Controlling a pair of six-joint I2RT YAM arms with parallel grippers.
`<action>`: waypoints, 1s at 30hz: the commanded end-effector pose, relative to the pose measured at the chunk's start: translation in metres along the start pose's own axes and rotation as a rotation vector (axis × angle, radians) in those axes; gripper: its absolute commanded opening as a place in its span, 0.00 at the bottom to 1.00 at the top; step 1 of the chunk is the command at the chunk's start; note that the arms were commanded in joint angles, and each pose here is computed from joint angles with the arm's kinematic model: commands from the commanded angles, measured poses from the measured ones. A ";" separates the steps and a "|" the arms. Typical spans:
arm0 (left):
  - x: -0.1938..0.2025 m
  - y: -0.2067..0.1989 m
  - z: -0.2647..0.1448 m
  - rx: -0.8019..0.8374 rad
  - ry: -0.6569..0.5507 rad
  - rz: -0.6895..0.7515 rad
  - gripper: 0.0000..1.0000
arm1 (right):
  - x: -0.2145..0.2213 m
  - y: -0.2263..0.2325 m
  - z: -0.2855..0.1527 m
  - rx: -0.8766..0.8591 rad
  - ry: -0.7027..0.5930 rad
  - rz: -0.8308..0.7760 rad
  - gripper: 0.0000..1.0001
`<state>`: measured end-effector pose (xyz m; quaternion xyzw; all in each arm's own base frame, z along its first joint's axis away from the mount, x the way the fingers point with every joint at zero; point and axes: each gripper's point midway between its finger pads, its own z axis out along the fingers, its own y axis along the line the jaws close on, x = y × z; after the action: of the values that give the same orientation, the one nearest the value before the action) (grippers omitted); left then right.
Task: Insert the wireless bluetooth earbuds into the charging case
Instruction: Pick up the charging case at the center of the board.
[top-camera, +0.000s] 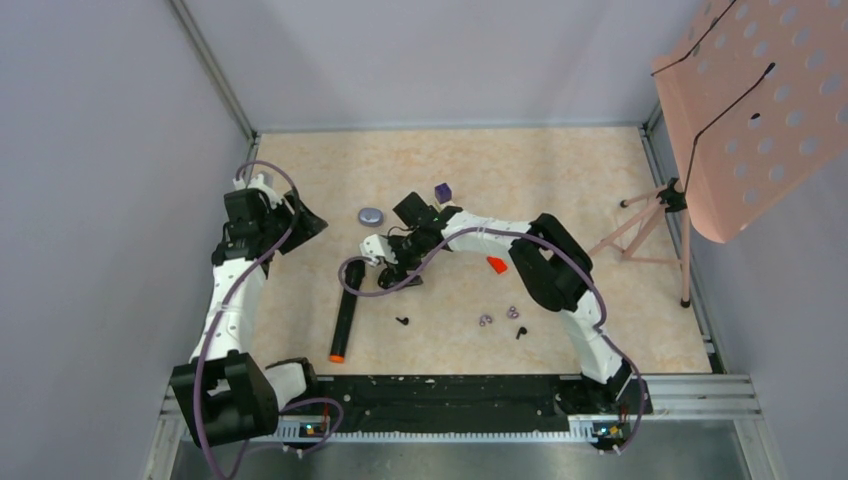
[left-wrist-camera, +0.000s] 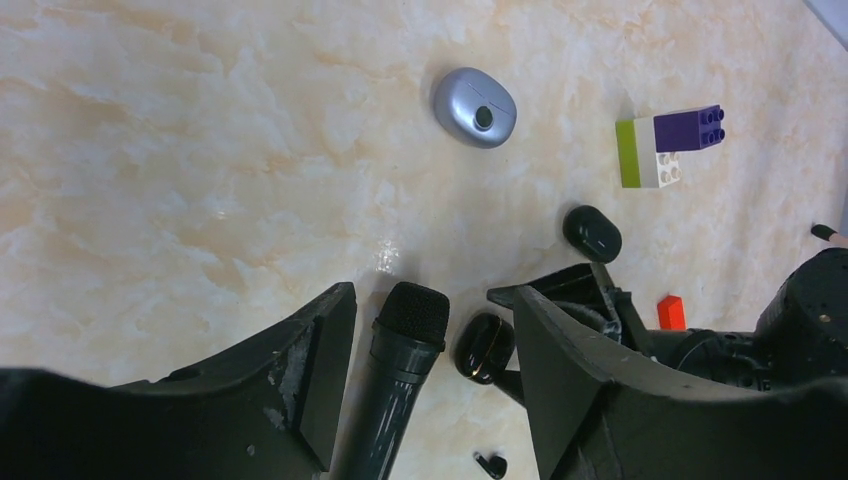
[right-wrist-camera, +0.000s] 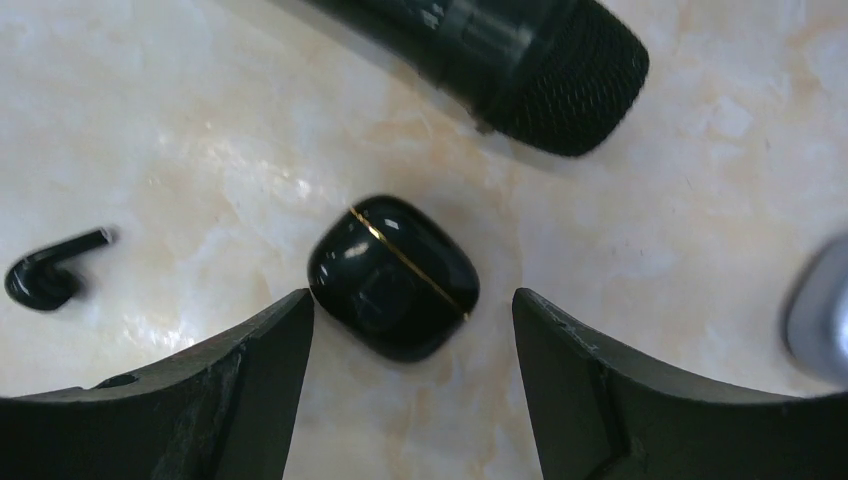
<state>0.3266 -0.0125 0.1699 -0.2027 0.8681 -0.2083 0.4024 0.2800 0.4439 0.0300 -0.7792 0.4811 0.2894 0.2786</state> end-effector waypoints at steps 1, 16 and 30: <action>-0.016 -0.011 -0.008 0.043 -0.066 0.018 0.64 | -0.027 0.003 0.017 -0.033 -0.066 -0.012 0.72; -0.019 -0.018 -0.006 0.097 -0.071 0.025 0.63 | -0.016 0.026 0.008 -0.124 0.008 0.044 0.71; -0.016 -0.019 -0.004 0.112 -0.067 0.014 0.62 | -0.012 0.016 0.011 -0.055 0.029 0.118 0.39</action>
<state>0.3324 -0.0190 0.1823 -0.1873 0.8539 -0.2391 0.4226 0.2528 0.4432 0.0247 -0.7747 0.5058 0.3094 0.2196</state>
